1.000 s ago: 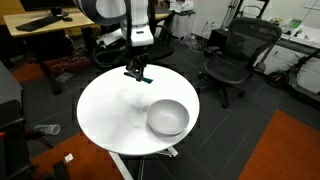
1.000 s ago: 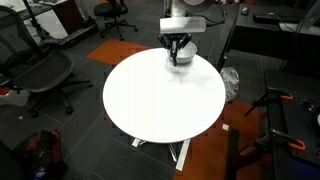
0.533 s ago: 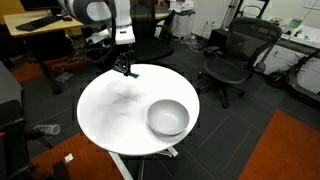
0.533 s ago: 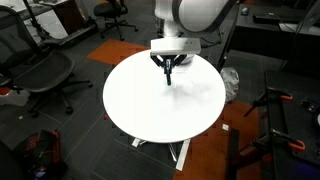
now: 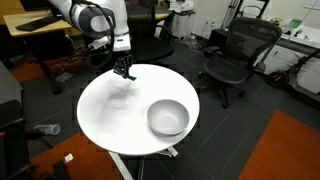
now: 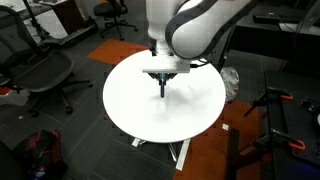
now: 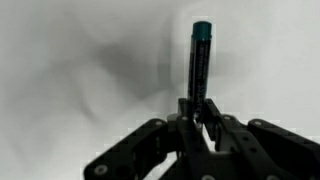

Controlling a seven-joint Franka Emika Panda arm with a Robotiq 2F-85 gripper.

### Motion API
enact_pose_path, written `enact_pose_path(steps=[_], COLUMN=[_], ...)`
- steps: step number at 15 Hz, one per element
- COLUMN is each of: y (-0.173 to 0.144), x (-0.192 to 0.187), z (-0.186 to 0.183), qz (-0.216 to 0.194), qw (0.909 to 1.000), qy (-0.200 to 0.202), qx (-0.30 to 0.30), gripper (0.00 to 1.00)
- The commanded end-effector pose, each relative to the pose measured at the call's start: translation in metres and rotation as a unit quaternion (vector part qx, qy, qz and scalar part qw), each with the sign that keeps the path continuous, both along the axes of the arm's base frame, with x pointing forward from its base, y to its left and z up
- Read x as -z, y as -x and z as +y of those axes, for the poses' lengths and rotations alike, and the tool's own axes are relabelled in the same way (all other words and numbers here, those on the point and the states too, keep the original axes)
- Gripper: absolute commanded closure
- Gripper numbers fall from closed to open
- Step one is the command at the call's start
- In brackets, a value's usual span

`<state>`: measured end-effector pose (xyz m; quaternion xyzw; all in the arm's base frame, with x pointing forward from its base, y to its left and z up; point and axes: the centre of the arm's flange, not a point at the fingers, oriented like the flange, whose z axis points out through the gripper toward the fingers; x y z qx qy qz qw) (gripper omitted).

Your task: Take the marker out of the grey bowl

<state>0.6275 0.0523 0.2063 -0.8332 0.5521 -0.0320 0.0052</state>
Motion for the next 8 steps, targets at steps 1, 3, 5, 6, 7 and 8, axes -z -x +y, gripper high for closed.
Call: enact_pose_path(steps=[1, 3, 5, 6, 7, 8], y=[-0.011, -0.013, -0.015, -0.016, -0.018, -0.019], x=[0.025, 0.036, 0.044, 0.047, 0.050, 0.052], z=[0.006, 0.002, -0.003, -0.005, -0.008, -0.009], qz=[-0.002, 0.001, 0.003, 0.003, 0.004, 0.005], qw=[0.9999, 0.9999, 0.9998, 0.9998, 0.9998, 0.9998], qy=[0.007, 0.008, 0.010, 0.011, 0.013, 0.014], qx=[0.013, 0.015, 0.015, 0.014, 0.014, 0.015], gripper=[0.95, 0.95, 0.95, 0.95, 0.95, 0.95])
